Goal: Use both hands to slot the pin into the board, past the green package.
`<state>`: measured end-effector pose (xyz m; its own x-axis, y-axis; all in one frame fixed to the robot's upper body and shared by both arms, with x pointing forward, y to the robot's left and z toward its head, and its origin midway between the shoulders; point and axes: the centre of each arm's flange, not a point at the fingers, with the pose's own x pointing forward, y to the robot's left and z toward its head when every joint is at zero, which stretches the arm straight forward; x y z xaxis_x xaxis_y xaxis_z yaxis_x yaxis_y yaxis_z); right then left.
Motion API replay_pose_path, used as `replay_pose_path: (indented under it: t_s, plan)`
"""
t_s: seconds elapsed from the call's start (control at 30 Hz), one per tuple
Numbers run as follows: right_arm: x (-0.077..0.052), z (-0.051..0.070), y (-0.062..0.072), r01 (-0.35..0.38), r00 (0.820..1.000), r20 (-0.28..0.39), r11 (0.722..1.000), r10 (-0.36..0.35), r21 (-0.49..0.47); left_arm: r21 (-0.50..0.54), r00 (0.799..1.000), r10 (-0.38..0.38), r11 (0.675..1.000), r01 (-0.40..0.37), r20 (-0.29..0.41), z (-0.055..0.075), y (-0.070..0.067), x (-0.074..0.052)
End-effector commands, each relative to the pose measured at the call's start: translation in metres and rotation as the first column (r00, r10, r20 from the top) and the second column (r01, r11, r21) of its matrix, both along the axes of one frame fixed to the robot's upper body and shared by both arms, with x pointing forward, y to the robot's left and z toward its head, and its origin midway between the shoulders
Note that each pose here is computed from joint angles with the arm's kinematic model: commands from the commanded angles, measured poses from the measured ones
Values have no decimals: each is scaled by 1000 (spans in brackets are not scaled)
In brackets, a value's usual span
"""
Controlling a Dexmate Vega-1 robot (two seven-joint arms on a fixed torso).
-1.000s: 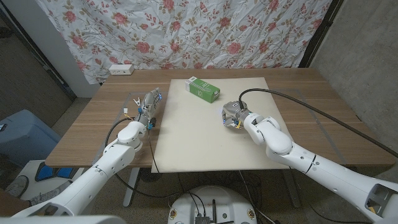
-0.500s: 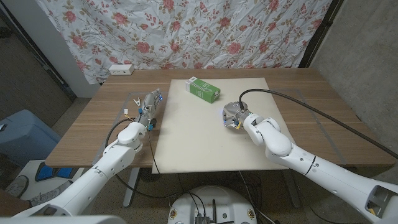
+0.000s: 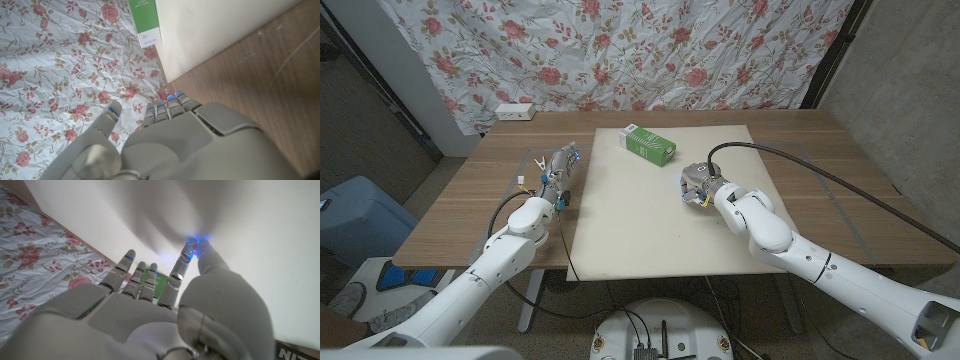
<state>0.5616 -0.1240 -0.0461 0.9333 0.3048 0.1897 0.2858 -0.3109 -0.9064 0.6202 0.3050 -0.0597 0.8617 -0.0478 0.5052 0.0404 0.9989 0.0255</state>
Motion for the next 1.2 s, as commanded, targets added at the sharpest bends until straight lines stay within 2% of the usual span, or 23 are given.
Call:
replay_pose_path:
  t_s: [0.03,0.4,0.6,0.83,1.2]
  plan:
    - [-2,9,-2,-12,1000,22,999,11,39,23,1000,6,1000,-7,23,7,1,-5]
    - [-3,14,-4,-20,1000,25,997,19,73,49,1000,6,999,-8,28,11,-2,-8]
    - [-7,20,-8,-34,999,36,992,30,118,96,999,11,995,-15,38,16,-6,-13]
    - [-10,28,-15,-47,998,41,981,40,188,155,999,27,987,-33,45,22,-11,-19]
    - [-14,35,-24,-56,998,50,962,45,269,206,999,13,978,-23,47,22,-21,-26]
